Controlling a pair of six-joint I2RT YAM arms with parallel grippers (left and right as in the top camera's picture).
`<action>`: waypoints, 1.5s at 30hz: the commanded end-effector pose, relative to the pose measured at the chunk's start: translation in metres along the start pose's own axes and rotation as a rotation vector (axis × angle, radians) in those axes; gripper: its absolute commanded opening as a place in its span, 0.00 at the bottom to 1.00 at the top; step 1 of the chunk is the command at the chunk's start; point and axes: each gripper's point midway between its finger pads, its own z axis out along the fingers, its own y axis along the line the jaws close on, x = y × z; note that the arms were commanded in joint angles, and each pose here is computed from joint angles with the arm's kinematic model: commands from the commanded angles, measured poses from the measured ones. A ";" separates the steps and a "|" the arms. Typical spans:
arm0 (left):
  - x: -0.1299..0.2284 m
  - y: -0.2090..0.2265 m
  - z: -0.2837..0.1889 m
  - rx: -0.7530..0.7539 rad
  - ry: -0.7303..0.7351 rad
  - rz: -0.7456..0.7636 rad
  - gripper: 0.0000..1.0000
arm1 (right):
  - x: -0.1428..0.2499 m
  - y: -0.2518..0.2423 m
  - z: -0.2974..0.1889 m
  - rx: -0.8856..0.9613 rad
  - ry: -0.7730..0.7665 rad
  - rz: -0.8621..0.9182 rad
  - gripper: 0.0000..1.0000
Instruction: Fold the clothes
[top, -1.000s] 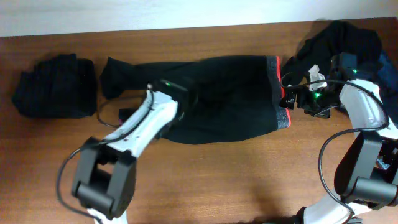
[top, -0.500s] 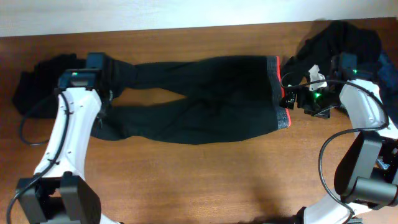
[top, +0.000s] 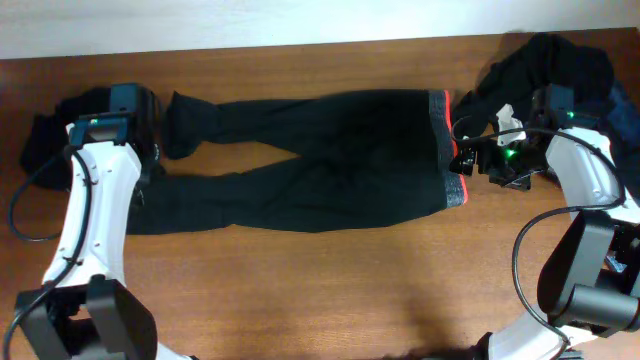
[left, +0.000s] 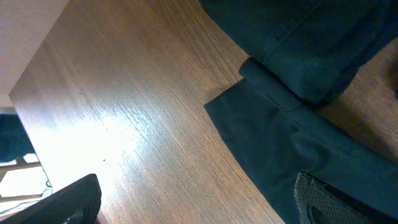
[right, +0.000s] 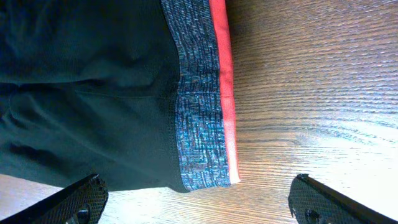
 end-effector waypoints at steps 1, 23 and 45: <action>-0.010 0.012 -0.003 -0.009 -0.025 -0.040 0.99 | -0.005 0.005 -0.003 -0.013 -0.015 -0.011 0.99; 0.103 -0.075 0.025 0.309 0.244 0.254 0.99 | 0.007 -0.011 0.037 -0.009 -0.035 -0.148 0.96; 0.107 -0.089 0.016 0.339 0.210 0.290 0.99 | 0.026 -0.005 0.066 -0.103 -0.067 -0.160 0.06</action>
